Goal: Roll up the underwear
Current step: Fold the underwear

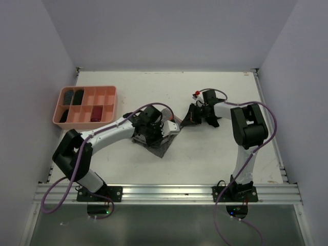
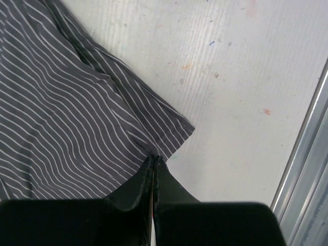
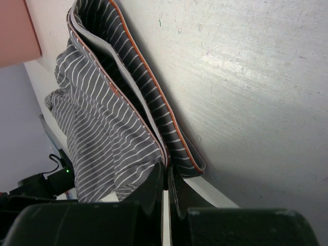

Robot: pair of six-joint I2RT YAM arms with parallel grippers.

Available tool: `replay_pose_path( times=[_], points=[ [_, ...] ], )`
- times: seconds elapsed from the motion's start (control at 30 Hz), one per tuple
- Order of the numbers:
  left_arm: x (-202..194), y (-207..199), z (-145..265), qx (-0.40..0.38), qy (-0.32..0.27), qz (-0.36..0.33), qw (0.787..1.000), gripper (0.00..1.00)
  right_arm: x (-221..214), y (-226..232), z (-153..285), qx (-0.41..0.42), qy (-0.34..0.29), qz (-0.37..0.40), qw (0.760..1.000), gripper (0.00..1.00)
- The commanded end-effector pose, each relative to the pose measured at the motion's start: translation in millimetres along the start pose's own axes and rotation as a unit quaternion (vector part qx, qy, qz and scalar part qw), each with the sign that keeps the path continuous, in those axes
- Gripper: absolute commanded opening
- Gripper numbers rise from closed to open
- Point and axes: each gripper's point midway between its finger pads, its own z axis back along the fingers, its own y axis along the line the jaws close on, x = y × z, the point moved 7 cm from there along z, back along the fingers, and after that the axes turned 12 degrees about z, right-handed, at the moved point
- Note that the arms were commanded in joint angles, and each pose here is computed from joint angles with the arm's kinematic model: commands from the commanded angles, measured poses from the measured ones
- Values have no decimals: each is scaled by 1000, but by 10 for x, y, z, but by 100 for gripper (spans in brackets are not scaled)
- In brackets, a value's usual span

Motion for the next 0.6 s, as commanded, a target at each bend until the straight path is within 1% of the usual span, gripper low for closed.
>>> replay_pose_path(
  times=[0.0, 0.2, 0.27, 0.47, 0.57],
  points=[
    [83, -137, 30, -44, -11, -15, 999, 0, 111, 3, 41, 3, -14, 11, 1000, 0],
    [26, -246, -128, -85, -11, -10, 996, 0, 107, -23, 48, 3, -13, 9, 1000, 0],
    [41, -250, -180, -88, -23, -10, 996, 0, 107, -31, 48, 2, -13, 8, 1000, 0],
    [-223, -193, -610, -88, 38, 17, 995, 0, 151, -16, 66, 6, -15, 12, 1000, 0],
    [-334, -197, -694, -95, 54, 27, 994, 0, 251, 13, 126, 7, -27, 21, 999, 0]
  ],
)
